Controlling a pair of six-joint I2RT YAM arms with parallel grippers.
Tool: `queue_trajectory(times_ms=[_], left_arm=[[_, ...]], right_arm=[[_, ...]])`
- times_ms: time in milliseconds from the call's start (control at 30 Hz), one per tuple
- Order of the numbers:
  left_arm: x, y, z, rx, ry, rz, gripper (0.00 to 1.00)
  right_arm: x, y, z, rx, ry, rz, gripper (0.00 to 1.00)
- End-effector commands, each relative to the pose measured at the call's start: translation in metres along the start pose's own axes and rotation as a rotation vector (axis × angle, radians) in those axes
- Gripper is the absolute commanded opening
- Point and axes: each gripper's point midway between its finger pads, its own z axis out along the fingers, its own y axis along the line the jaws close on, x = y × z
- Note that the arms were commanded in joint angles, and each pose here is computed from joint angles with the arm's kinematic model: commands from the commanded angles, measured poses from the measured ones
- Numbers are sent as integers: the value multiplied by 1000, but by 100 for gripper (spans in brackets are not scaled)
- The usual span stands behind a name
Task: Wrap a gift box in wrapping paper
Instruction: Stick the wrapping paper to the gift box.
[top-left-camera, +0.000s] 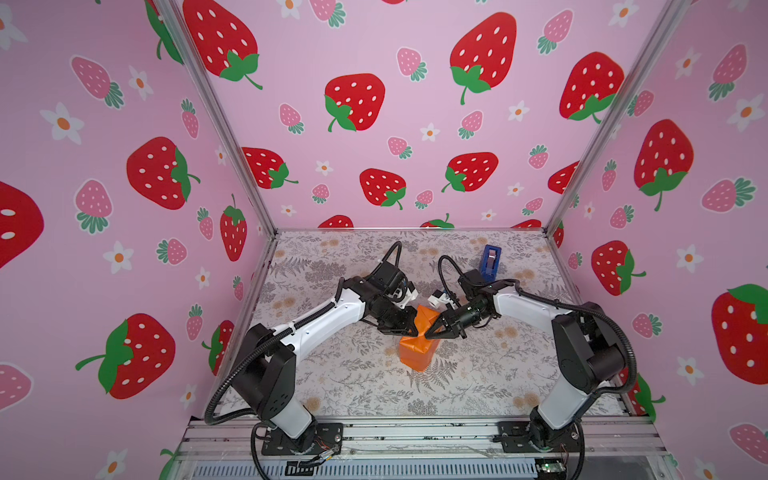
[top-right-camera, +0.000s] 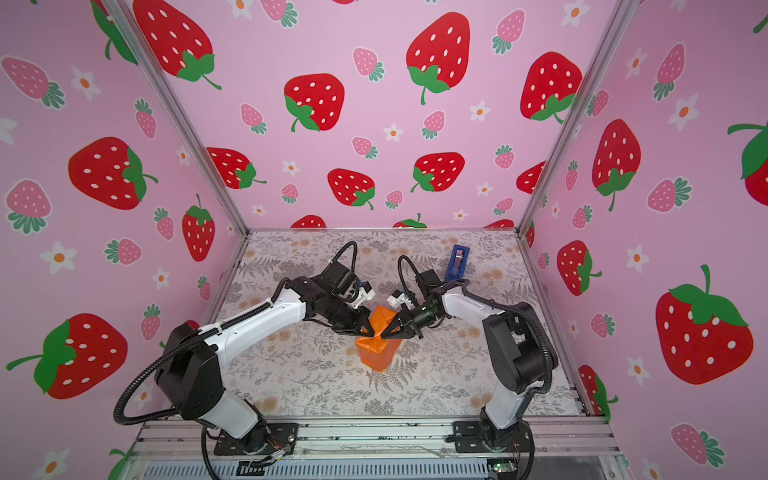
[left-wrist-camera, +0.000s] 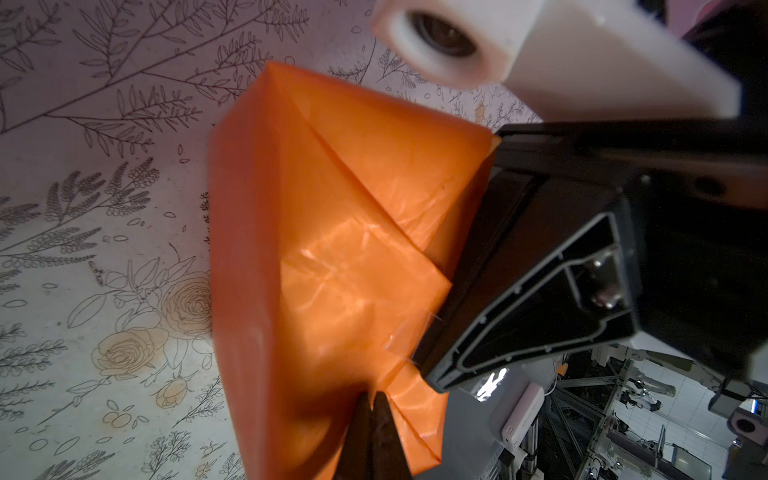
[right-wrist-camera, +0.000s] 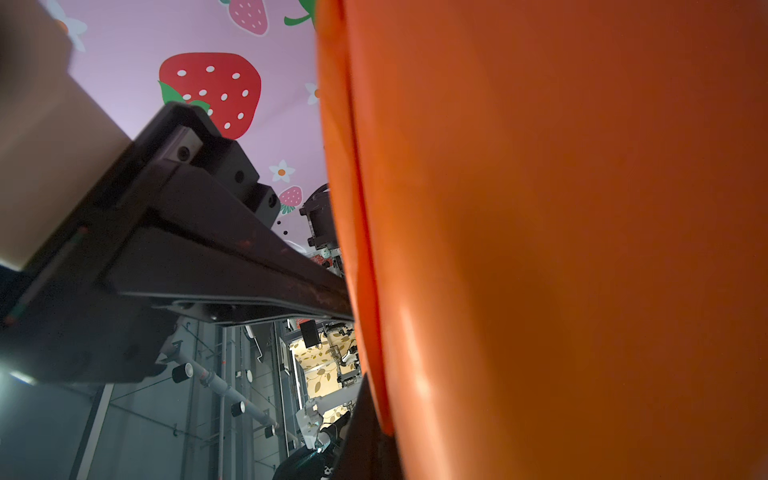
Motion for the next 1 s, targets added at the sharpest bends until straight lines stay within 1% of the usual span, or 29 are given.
queue_trajectory(times_ms=[0,167,300,433,633,967], left_arm=[[-9,-18,-21,1,-43,37,0],[-26,-37,-31,51,-86,60,0],[-36,-43,-25,91,-83,55,0],[-34,-43,-11,112,-50,49,0],[-28,-31,9,97,-3,28,0],[-6,9,32,-23,79,-19,0]], right_arm=[[12,-34,6,76,28,98,0],[14,-38,6,86,29,105,0],[13,-36,5,84,19,103,0],[13,-34,5,83,17,100,0],[12,-33,4,83,14,98,0],[8,-26,3,78,7,84,0]])
